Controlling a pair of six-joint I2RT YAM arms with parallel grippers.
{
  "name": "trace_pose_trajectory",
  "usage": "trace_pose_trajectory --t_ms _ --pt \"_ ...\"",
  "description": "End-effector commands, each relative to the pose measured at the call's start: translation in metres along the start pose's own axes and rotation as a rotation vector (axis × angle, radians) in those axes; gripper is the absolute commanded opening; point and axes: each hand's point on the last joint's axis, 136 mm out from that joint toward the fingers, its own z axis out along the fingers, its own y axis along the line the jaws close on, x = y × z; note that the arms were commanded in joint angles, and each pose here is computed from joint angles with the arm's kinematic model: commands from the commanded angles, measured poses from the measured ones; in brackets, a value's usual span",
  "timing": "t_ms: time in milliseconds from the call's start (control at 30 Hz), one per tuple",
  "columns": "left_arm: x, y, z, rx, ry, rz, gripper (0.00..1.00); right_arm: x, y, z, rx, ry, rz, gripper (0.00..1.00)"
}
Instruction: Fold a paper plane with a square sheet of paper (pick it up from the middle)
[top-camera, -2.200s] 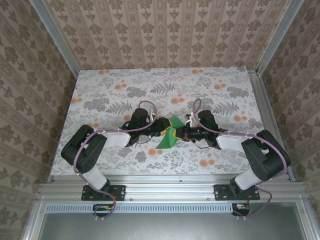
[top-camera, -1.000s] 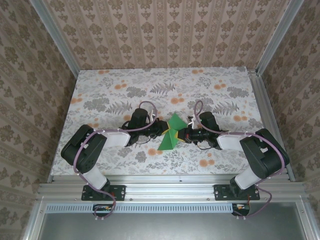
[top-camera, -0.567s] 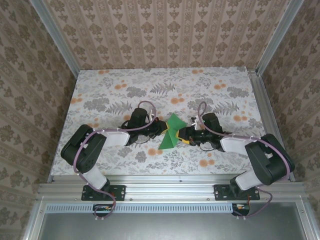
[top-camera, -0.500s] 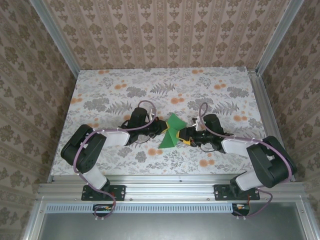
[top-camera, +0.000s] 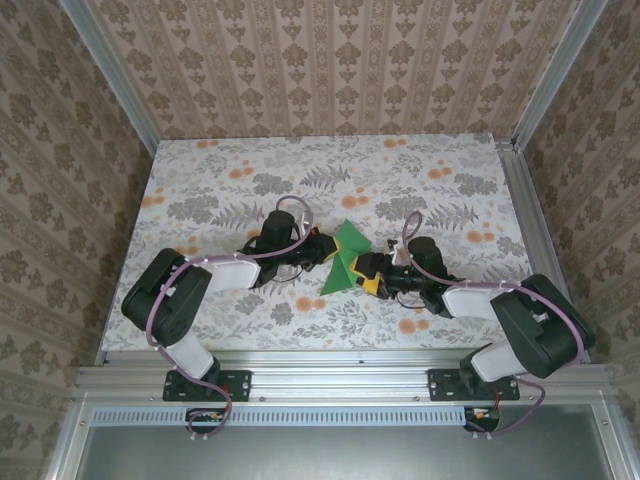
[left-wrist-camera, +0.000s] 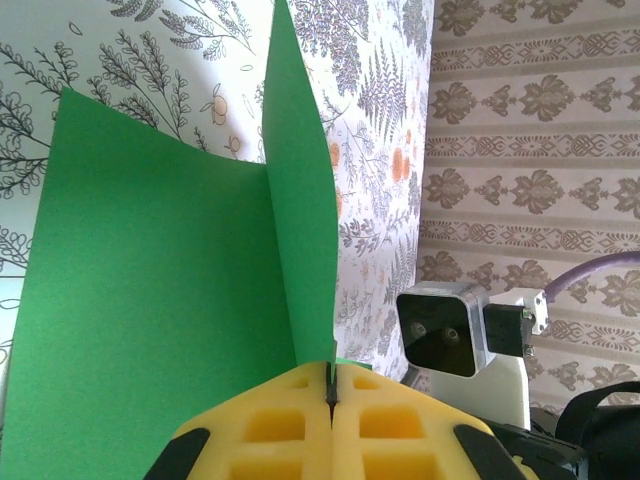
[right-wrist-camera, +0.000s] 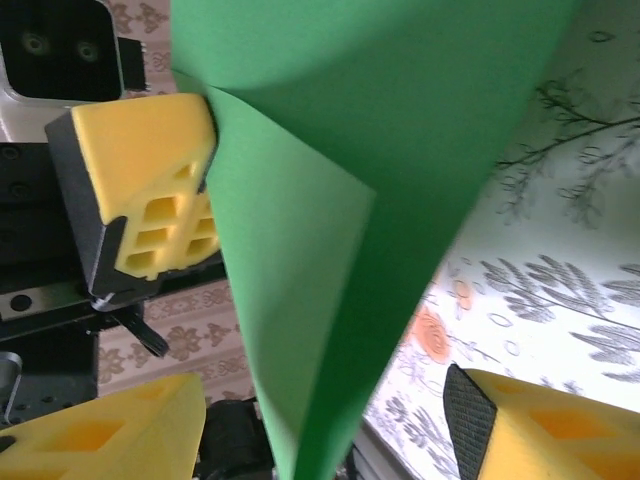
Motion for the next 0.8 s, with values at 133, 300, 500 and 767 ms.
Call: trace_pose_trajectory --t_ms 133,300,500,767 --pt "-0.002 -0.008 -0.001 0.030 -0.017 0.008 0.04 -0.008 0.013 0.010 -0.075 -0.026 0.049 0.57" --pt "0.000 0.005 -0.008 -0.004 -0.023 0.009 0.04 -0.009 0.013 0.008 -0.081 -0.032 0.059 0.49" --pt "0.003 0.014 -0.010 -0.021 -0.015 0.006 0.06 -0.008 0.014 0.008 -0.084 -0.029 0.064 0.36" --pt "0.003 0.019 -0.013 -0.030 -0.022 0.007 0.10 -0.006 0.008 0.009 -0.070 -0.020 0.070 0.25"
